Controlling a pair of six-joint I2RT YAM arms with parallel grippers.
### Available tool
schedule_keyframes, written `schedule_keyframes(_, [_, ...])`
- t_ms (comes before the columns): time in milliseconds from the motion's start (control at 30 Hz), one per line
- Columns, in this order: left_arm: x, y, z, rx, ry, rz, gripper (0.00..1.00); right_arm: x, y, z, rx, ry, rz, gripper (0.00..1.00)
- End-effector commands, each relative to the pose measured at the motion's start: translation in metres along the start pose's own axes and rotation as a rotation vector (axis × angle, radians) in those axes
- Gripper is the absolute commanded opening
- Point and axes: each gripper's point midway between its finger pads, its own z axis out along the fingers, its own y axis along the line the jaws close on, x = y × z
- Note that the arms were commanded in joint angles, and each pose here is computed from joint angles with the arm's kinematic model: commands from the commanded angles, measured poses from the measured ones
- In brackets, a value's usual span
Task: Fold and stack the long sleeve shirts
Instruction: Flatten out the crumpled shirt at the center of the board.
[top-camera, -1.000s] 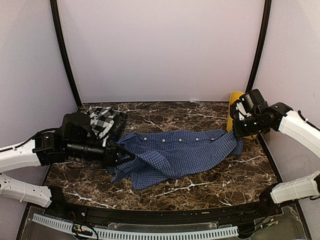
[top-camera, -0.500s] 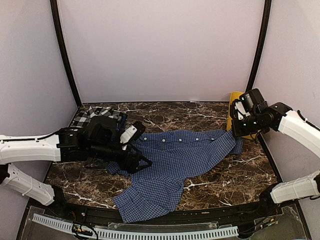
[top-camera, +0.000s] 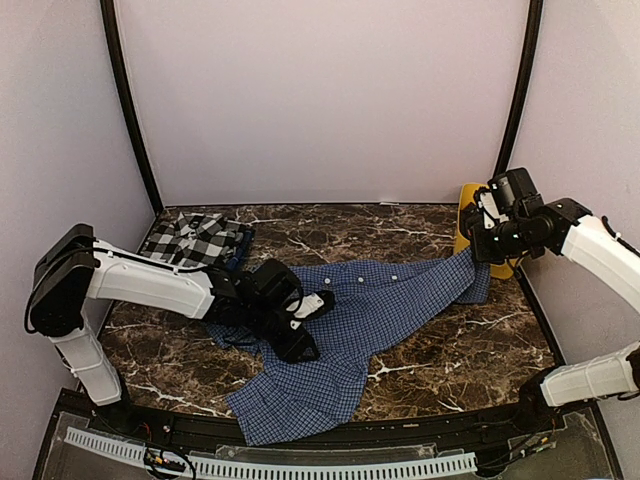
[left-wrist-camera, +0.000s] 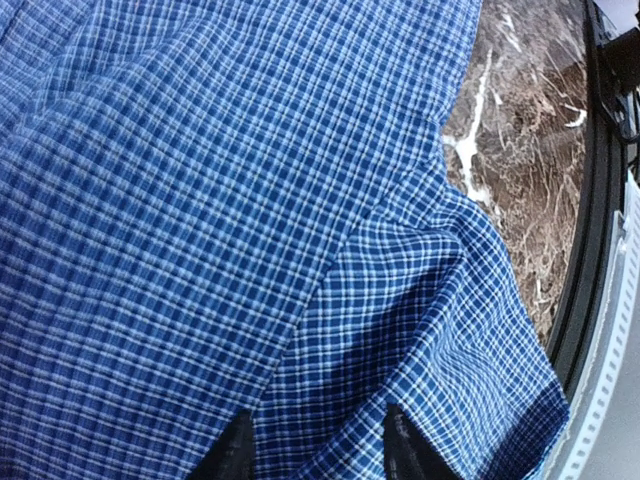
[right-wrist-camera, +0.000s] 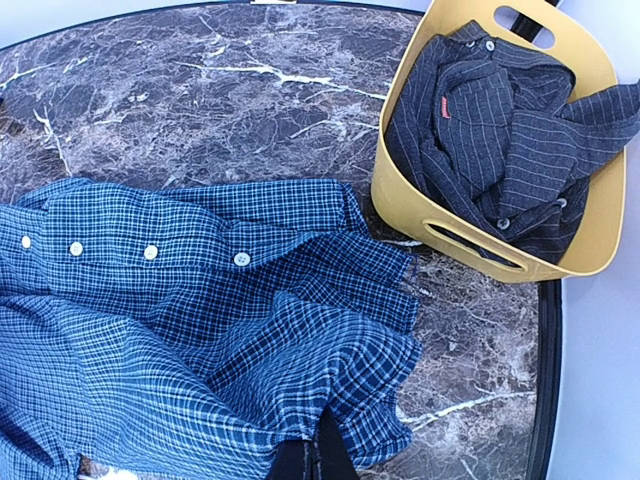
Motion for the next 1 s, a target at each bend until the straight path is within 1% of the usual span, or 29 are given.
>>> schedule_keyframes(0, [0.016, -0.016, -0.001, 0.098, 0.041, -0.015, 0.35, -0.012, -0.004, -0.004, 0.009, -0.043, 0.003, 0.00])
schedule_keyframes(100, [0.024, -0.021, -0.008, 0.125, 0.029, -0.037, 0.25, -0.009, -0.004, -0.002, 0.010, -0.037, 0.003, 0.00])
schedule_keyframes(167, [0.035, -0.023, -0.008, 0.140, 0.047, -0.057, 0.21, -0.009, -0.004, -0.002, 0.006, -0.039, 0.005, 0.00])
schedule_keyframes(367, [0.071, -0.037, -0.005, 0.205, 0.133, -0.078, 0.18, -0.009, -0.004, -0.002, 0.009, -0.042, 0.006, 0.00])
schedule_keyframes(467, [0.078, -0.054, -0.010, 0.288, 0.155, -0.066, 0.16, -0.008, -0.005, -0.001, 0.010, -0.038, 0.008, 0.00])
schedule_keyframes(533, [0.076, -0.066, -0.016, 0.341, 0.146, -0.049, 0.16, -0.008, -0.005, 0.000, 0.011, -0.034, 0.007, 0.00])
schedule_keyframes(600, [0.064, -0.073, -0.025, 0.368, 0.096, -0.021, 0.16, -0.005, -0.003, 0.001, 0.004, -0.026, 0.008, 0.00])
schedule_keyframes(633, [0.052, -0.075, -0.032, 0.370, 0.041, 0.001, 0.18, -0.003, -0.003, 0.001, -0.002, -0.023, 0.009, 0.00])
schedule_keyframes(667, [0.038, -0.073, -0.038, 0.339, -0.024, 0.023, 0.22, -0.002, -0.002, 0.002, -0.006, -0.020, 0.011, 0.00])
schedule_keyframes(700, [0.029, -0.064, -0.038, 0.288, -0.061, 0.022, 0.26, 0.000, -0.001, 0.002, -0.011, -0.018, 0.012, 0.00])
schedule_keyframes(733, [0.020, -0.060, -0.041, 0.267, -0.100, 0.026, 0.33, 0.001, 0.000, 0.002, -0.017, -0.017, 0.013, 0.00])
schedule_keyframes(767, [0.009, -0.050, -0.042, 0.228, -0.133, 0.012, 0.35, 0.001, 0.000, 0.002, -0.021, -0.019, 0.014, 0.00])
schedule_keyframes(800, [-0.001, -0.045, -0.041, 0.213, -0.160, 0.003, 0.41, 0.002, 0.001, 0.002, -0.026, -0.019, 0.014, 0.00])
schedule_keyframes(900, [-0.018, -0.022, -0.033, 0.128, -0.191, -0.028, 0.49, 0.001, 0.003, 0.001, -0.038, -0.020, 0.012, 0.00])
schedule_keyframes(967, [-0.024, -0.013, -0.020, 0.090, -0.166, -0.036, 0.52, 0.001, 0.003, 0.000, -0.043, -0.021, 0.011, 0.00])
